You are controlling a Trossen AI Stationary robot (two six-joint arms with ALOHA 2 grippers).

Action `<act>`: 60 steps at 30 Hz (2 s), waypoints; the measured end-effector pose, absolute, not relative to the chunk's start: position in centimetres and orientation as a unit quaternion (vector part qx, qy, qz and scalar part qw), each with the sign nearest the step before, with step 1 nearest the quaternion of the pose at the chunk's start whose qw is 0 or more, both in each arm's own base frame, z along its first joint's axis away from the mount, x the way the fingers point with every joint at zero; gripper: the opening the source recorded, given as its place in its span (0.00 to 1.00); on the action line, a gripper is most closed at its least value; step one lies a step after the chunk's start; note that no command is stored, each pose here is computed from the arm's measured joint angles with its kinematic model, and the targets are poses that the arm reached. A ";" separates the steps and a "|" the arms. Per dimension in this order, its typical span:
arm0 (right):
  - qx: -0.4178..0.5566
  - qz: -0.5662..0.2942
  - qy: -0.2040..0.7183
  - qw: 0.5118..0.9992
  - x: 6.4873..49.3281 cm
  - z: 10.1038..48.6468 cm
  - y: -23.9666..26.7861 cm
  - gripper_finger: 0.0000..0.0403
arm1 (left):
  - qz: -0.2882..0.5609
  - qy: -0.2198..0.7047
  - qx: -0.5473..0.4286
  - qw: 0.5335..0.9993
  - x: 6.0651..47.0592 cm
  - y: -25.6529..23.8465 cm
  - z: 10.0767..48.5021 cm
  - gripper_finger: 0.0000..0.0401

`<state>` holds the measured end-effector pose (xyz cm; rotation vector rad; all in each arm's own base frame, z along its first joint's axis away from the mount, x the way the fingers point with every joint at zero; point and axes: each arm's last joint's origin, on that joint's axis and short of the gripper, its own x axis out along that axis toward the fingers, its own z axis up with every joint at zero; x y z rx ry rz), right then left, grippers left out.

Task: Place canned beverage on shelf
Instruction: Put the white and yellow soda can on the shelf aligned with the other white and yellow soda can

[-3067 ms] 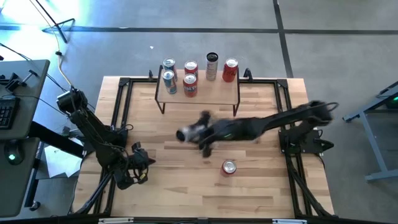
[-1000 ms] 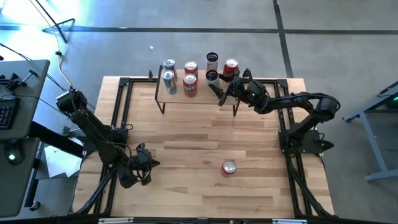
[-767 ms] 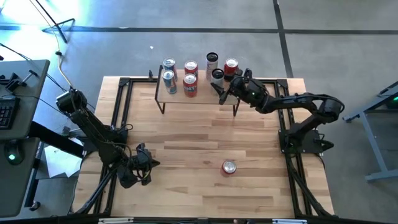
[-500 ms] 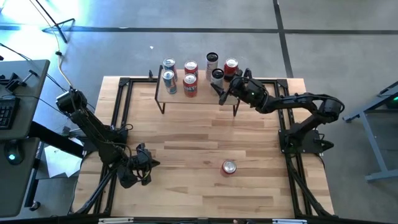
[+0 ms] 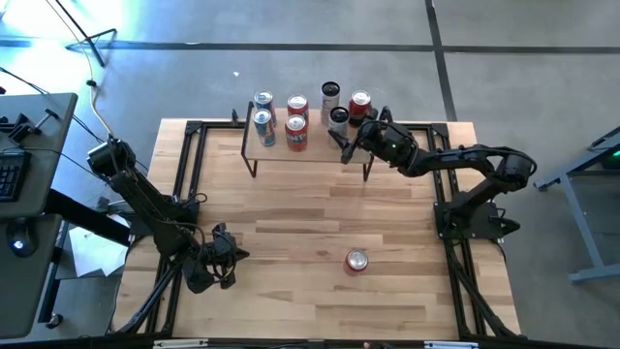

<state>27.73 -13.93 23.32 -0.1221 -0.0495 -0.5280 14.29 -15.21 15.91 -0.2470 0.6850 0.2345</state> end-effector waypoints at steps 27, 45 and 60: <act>-0.048 -0.284 -0.024 0.957 28.1 23.3 -13.2 0.71 | 0.114 0.335 -0.121 0.928 14.3 -15.2 15.9 0.00; -0.091 -0.291 -0.001 0.952 28.1 23.2 -13.0 0.71 | 0.113 0.336 -0.121 0.927 14.3 -15.2 15.9 0.00; -0.083 -0.276 -0.008 0.958 28.2 23.2 -13.0 0.71 | 0.109 0.341 -0.122 0.925 14.3 -15.3 15.9 0.00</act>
